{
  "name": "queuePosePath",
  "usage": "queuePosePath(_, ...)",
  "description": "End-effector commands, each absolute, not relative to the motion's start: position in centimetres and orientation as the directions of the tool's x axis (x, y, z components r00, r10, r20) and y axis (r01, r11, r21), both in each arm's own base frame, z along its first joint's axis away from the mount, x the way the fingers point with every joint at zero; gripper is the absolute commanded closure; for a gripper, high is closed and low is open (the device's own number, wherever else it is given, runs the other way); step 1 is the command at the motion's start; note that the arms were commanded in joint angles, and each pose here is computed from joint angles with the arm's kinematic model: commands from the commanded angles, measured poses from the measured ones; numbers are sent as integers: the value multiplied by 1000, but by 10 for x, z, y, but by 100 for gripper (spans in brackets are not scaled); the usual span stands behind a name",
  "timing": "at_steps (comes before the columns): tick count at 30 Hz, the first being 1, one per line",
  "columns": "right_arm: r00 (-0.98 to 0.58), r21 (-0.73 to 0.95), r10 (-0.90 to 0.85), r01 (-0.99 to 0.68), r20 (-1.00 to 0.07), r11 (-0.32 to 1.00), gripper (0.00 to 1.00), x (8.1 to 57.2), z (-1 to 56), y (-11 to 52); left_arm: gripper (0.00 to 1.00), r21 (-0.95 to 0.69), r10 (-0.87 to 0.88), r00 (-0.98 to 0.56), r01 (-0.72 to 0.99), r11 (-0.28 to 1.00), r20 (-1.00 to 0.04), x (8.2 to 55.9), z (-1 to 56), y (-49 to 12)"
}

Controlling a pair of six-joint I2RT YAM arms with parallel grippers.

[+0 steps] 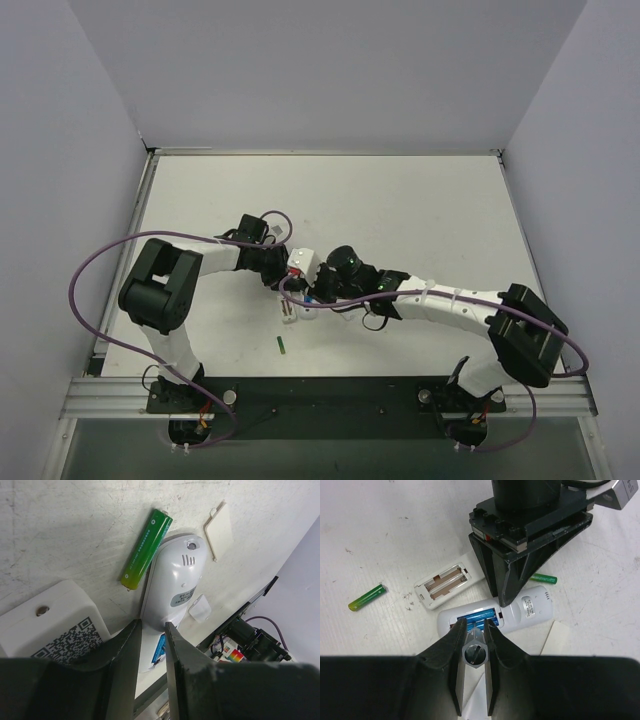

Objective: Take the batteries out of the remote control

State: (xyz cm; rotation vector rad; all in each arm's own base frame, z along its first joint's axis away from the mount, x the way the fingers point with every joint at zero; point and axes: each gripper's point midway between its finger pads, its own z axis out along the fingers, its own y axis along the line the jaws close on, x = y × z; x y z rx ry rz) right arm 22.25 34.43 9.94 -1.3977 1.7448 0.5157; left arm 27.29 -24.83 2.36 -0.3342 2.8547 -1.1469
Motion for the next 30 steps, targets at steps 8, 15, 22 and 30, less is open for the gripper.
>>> queuePosePath(8,-258,-14,-574,-905,-777,426,100,204,45,291,67,-657,-213,-976,-196,728,56,266,6,-245)
queuePosePath(15,-267,1,-521,-891,-811,455,100,200,42,283,67,-647,-216,-975,-200,736,56,267,5,-244)
queuePosePath(22,-277,26,-486,-886,-829,462,100,198,41,282,67,-637,-220,-974,-209,742,63,265,2,-242)
queuePosePath(30,-297,44,-455,-872,-839,488,100,199,38,280,67,-636,-221,-973,-209,743,62,265,3,-242)
